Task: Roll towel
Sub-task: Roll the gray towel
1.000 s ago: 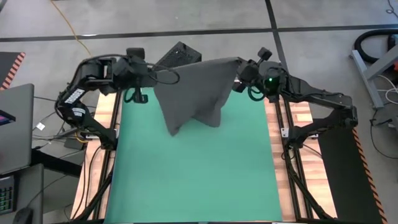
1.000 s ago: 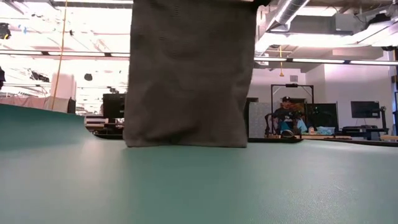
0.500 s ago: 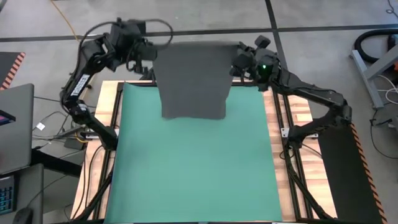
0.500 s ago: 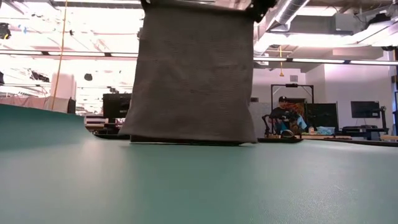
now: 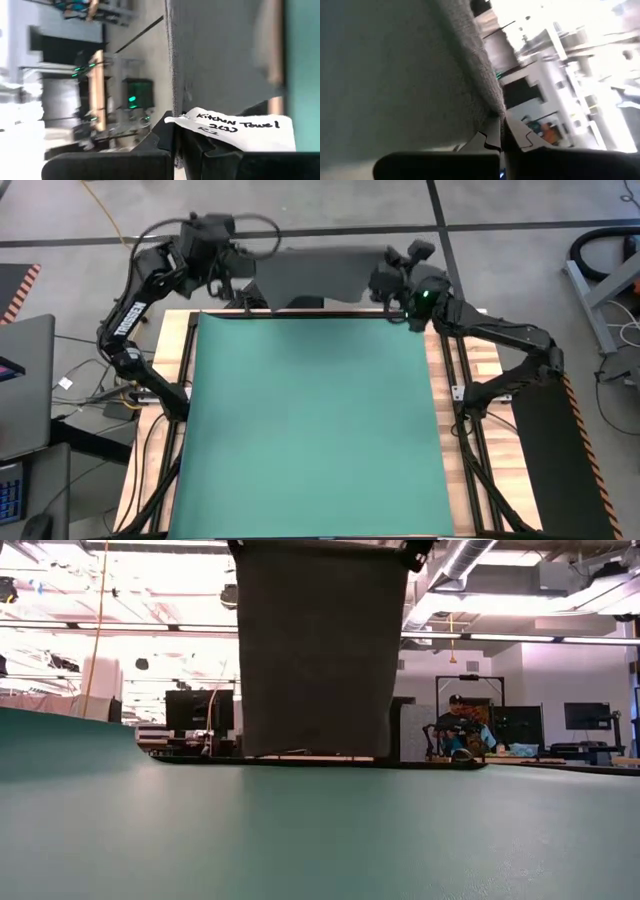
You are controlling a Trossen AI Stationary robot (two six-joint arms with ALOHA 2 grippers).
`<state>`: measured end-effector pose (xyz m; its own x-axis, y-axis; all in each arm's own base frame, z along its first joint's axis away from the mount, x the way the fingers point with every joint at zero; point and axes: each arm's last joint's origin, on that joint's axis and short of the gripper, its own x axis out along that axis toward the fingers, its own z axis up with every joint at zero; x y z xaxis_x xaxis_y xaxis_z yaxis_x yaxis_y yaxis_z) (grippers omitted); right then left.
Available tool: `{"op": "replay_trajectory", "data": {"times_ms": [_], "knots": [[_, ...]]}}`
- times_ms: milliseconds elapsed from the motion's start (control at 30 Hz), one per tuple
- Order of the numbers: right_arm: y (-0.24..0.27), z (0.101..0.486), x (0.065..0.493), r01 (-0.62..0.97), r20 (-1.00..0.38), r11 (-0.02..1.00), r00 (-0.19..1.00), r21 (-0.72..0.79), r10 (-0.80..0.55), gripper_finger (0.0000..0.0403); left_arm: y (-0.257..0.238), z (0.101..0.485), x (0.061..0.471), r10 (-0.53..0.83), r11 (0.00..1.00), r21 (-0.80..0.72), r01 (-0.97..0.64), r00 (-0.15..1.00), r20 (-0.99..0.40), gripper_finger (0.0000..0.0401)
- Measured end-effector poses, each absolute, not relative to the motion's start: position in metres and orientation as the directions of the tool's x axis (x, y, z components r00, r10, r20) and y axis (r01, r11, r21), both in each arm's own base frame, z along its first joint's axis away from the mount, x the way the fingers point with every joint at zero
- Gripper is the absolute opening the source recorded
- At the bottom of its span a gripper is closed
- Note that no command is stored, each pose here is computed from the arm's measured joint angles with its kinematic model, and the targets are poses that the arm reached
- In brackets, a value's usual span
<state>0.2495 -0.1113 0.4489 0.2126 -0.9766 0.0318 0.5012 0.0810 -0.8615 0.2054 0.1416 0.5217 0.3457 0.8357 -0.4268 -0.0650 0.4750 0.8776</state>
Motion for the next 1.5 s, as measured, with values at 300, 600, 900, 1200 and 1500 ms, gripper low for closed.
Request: {"op": "replay_trajectory", "data": {"times_ms": [300,600,900,1200,1500], "knots": [[-0.027,0.398,0.245,0.471,-0.306,0.474,0.390,-0.744,-0.868,0.0012,0.059,0.474,0.231,0.450,0.870,0.493,-0.015,0.435,-0.780,0.0000],[0.054,0.372,0.222,0.342,-0.609,0.840,0.580,-0.421,-0.541,0.0012,-0.030,0.384,0.260,0.198,0.927,0.267,0.263,0.261,-0.945,0.0000],[0.076,0.345,0.219,0.281,-0.747,0.935,0.570,-0.215,-0.343,0.0012,-0.059,0.333,0.275,0.113,0.967,0.167,0.190,0.269,-0.957,0.0000],[0.045,0.310,0.226,0.328,-0.797,0.897,0.432,-0.296,-0.422,0.0012,-0.038,0.312,0.279,0.282,0.933,0.324,0.155,0.245,-0.928,0.0000],[0.007,0.294,0.242,0.307,-0.803,0.907,0.438,-0.290,-0.405,0.0012,-0.018,0.290,0.283,0.287,0.944,0.313,0.102,0.216,-0.933,0.0000]]}}
